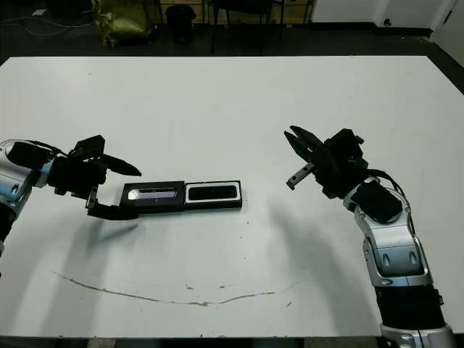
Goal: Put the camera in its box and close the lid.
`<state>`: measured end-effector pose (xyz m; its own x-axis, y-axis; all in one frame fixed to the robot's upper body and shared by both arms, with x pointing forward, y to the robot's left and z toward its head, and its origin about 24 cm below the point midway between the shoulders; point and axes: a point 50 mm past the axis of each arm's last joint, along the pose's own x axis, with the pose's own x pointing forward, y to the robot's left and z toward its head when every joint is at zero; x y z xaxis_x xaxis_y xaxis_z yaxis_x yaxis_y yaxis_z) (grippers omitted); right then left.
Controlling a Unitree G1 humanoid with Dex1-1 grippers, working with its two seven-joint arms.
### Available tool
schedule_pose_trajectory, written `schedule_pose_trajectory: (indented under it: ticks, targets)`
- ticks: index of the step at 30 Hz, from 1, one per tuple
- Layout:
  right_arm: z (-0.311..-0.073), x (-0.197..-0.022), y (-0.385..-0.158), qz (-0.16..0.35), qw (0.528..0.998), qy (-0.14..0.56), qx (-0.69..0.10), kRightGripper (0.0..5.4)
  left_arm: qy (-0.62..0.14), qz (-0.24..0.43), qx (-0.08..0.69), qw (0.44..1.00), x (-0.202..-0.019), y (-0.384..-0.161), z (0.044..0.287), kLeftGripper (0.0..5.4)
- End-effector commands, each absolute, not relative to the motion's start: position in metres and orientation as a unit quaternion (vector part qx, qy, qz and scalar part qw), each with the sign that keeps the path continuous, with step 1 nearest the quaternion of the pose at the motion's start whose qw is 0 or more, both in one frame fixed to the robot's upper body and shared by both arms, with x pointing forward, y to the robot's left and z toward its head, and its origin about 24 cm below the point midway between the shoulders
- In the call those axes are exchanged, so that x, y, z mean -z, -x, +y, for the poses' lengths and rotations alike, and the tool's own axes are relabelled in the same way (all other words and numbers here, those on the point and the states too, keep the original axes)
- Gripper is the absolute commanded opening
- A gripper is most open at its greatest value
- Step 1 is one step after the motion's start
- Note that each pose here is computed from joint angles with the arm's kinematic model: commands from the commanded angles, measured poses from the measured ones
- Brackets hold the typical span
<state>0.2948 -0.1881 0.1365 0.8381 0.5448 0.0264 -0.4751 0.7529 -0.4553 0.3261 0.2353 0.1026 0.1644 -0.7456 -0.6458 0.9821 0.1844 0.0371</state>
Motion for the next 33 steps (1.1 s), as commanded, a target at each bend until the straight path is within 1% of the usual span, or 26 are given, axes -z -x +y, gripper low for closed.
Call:
schedule_pose_trajectory:
  ticks: [1,9,12,13,15,18,22,25,29,33]
  targets:
    - [-0.195,-0.128,-0.292,-0.052,0.934,0.225,-0.272,0.0,-0.211,0.268,0.596,0.727,-0.09,-0.321,0.236,5.37]
    - [-0.195,-0.128,-0.293,-0.051,0.935,0.222,-0.271,0.0,-0.196,0.272,0.586,0.738,-0.086,-0.32,0.237,5.37]
    - [-0.195,-0.128,-0.292,-0.051,0.935,0.223,-0.271,0.0,-0.177,0.277,0.574,0.75,-0.083,-0.319,0.237,5.37]
    - [-0.195,-0.128,-0.292,-0.051,0.935,0.225,-0.27,0.0,-0.169,0.278,0.569,0.755,-0.082,-0.319,0.237,5.28]
    - [-0.195,-0.128,-0.292,-0.054,0.934,0.228,-0.27,0.0,-0.161,0.282,0.561,0.762,-0.081,-0.319,0.237,5.0]
    - [-0.195,-0.128,-0.292,-0.056,0.934,0.227,-0.272,0.0,-0.148,0.286,0.548,0.772,-0.078,-0.319,0.237,4.27]
    - [-0.196,-0.127,-0.293,-0.052,0.934,0.225,-0.271,0.0,-0.119,0.265,0.537,0.792,-0.072,-0.317,0.237,3.3]
    - [-0.196,-0.128,-0.292,-0.048,0.934,0.227,-0.271,0.0,-0.118,0.265,0.536,0.793,-0.071,-0.316,0.238,2.74]
    - [-0.197,-0.127,-0.293,-0.051,0.936,0.218,-0.273,0.0,-0.114,0.269,0.548,0.784,-0.071,-0.316,0.239,2.42]
    - [-0.197,-0.126,-0.293,-0.047,0.937,0.219,-0.268,0.0,-0.123,0.275,0.555,0.775,-0.073,-0.317,0.241,2.4]
